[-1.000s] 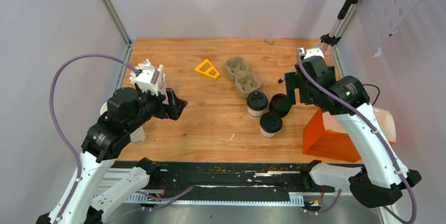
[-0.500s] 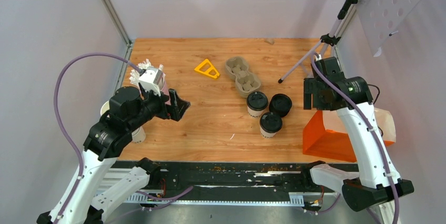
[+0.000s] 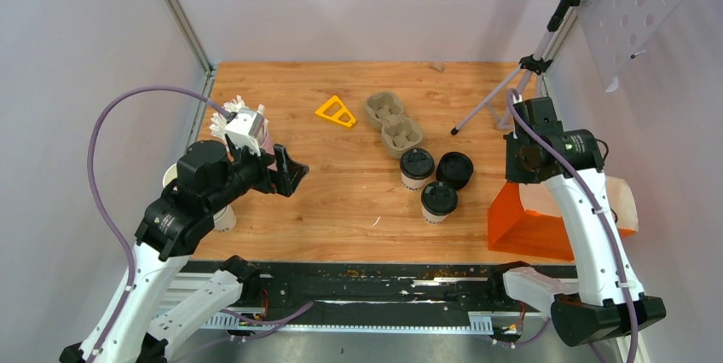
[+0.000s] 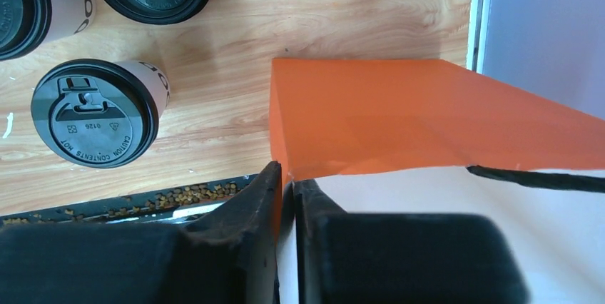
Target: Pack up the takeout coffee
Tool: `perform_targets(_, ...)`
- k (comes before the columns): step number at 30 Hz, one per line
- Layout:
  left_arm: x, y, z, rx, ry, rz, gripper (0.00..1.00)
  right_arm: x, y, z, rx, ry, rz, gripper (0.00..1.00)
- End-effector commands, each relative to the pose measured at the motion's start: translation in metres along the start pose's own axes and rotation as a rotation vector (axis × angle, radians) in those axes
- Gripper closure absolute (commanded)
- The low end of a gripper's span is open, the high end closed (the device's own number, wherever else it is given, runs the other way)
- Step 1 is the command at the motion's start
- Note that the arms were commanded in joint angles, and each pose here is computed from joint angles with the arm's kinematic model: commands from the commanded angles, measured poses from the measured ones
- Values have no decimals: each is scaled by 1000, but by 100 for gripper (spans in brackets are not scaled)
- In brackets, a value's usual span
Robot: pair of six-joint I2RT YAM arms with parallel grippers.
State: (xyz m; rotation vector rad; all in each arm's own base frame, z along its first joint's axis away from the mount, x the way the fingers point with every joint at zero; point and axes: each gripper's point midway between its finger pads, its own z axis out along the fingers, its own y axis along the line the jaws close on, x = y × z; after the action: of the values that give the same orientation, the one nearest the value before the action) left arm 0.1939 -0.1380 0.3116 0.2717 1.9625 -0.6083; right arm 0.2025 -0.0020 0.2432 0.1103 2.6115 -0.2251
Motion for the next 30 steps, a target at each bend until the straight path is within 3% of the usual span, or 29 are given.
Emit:
perform_targets(1, -13, -5, -5, 20, -44, 22, 0, -16, -3, -16, -14, -92, 6, 93)
perform_targets(3, -16, -7, -6, 29, -50, 18, 0, -20, -8, -22, 3, -109, -1, 100)
perform_targets(20, -27, -15, -13, 52, -47, 17, 0, -91, -16, -137, -114, -441, 106, 100)
perform_targets(24, -26, -15, -11, 52, -45, 19, 0, -109, -11, -167, -186, -539, 109, 100)
perform_targets(30, -23, -4, -5, -1, -30, 29, 0, -135, 34, -198, -454, -639, 42, 100)
